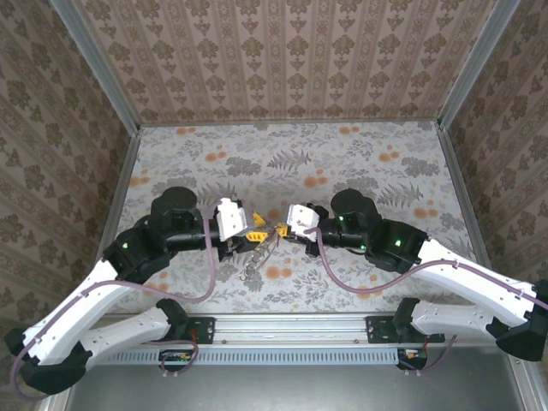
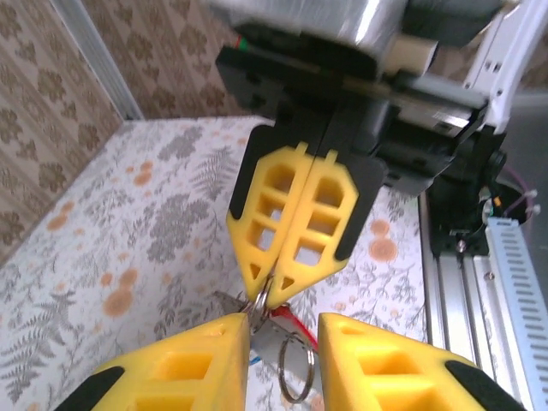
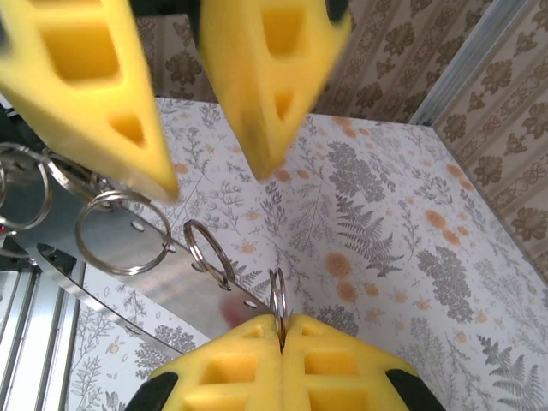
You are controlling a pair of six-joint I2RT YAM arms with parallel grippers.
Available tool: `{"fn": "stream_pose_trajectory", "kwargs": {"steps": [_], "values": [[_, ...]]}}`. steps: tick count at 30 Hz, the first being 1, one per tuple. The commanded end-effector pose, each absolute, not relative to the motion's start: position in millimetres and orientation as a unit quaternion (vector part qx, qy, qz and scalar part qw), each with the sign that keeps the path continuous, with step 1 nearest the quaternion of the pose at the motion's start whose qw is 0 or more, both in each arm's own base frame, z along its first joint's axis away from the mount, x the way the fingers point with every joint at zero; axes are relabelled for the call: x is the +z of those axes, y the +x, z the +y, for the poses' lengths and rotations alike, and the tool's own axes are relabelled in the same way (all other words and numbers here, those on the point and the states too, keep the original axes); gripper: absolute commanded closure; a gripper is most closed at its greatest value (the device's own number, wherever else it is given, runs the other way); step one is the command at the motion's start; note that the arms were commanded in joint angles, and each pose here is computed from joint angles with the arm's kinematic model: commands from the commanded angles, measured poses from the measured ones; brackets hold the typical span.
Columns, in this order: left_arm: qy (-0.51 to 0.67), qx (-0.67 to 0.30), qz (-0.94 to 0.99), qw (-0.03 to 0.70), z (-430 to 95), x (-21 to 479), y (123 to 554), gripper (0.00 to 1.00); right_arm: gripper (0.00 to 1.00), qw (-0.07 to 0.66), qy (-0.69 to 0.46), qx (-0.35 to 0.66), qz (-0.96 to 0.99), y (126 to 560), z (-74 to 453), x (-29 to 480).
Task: Put the keys on the keyring
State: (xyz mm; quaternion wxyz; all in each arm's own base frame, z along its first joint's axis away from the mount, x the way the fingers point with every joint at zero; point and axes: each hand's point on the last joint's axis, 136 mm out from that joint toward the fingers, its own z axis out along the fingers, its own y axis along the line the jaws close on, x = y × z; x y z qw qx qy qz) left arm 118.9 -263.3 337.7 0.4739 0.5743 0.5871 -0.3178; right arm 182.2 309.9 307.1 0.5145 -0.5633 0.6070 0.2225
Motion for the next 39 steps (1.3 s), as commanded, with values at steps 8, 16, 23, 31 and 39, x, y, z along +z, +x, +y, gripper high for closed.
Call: {"fn": "stream_pose_trajectory", "kwargs": {"steps": [8,16,23,31,39], "values": [[0.597,-0.282,0.588,0.467,-267.0,327.8,125.4,0.73,1.00,0.515,-0.589,0.247,0.573,168.7,318.8,324.5],[0.611,-0.280,0.589,0.449,-274.4,318.0,123.5,0.74,1.00,0.515,-0.592,0.255,0.566,166.9,322.3,328.3],[0.618,-0.264,0.590,0.447,-278.6,313.7,125.9,0.81,1.00,0.512,-0.595,0.259,0.563,164.1,324.3,328.3],[0.617,-0.275,0.587,0.446,-282.6,310.6,124.5,1.00,1.00,0.515,-0.593,0.271,0.556,158.6,323.9,329.3],[0.572,-0.377,0.518,0.513,-279.1,355.4,106.2,1.00,0.87,0.519,-0.585,0.301,0.546,151.8,327.1,327.8]]}}
